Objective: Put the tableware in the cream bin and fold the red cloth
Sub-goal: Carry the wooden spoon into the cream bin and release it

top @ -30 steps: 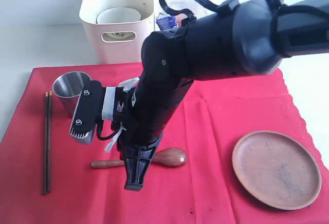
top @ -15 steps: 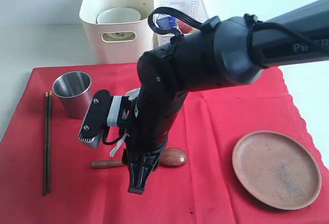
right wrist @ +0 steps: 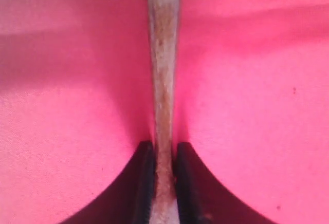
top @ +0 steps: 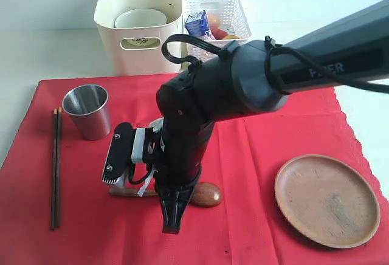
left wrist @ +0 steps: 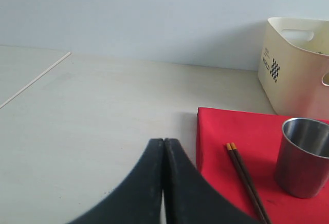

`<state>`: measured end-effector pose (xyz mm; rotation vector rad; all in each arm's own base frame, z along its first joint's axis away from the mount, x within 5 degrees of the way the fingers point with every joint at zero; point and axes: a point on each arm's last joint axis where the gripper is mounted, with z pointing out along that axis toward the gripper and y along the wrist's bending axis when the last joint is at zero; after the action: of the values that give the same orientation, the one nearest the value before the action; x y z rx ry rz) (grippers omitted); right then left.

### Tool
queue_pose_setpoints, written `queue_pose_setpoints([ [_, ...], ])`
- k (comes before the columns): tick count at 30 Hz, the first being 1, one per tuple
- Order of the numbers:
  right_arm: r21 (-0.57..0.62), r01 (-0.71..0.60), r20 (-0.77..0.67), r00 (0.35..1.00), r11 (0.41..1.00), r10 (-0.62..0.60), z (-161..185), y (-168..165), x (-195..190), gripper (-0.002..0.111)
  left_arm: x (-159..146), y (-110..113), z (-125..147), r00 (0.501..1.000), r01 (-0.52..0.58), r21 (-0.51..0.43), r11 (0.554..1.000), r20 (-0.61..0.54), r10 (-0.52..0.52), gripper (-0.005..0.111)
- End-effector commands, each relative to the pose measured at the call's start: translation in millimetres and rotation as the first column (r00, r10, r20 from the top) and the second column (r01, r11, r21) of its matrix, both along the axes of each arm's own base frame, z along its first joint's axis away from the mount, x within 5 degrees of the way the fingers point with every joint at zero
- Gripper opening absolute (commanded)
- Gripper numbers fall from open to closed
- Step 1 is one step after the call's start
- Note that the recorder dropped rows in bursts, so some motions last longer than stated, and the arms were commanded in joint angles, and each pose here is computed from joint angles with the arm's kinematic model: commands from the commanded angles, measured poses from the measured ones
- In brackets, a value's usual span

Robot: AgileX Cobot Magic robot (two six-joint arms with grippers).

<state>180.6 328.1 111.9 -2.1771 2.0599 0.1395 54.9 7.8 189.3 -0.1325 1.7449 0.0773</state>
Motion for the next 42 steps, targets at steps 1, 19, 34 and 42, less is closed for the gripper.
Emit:
queue_pose_setpoints([
  [1,-0.052,-0.038,-0.003,0.999,0.998,0.038,-2,0,3,0.000,0,-1,1,1.000,0.008,-0.007,1.000,0.008,-0.008,0.001],
  [19,-0.004,-0.061,0.162,0.985,0.998,0.061,57,25,28,0.000,0,-1,1,1.000,0.008,-0.007,1.000,0.008,-0.008,0.001],
  [34,0.436,-0.022,0.431,0.883,0.900,-0.187,152,20,58,0.000,0,-1,1,1.000,0.008,-0.007,1.000,0.008,-0.008,0.001],
  [42,0.826,0.045,0.319,0.785,0.563,-0.532,164,4,131,0.000,0,-1,1,1.000,0.008,-0.007,1.000,0.008,-0.008,0.001],
])
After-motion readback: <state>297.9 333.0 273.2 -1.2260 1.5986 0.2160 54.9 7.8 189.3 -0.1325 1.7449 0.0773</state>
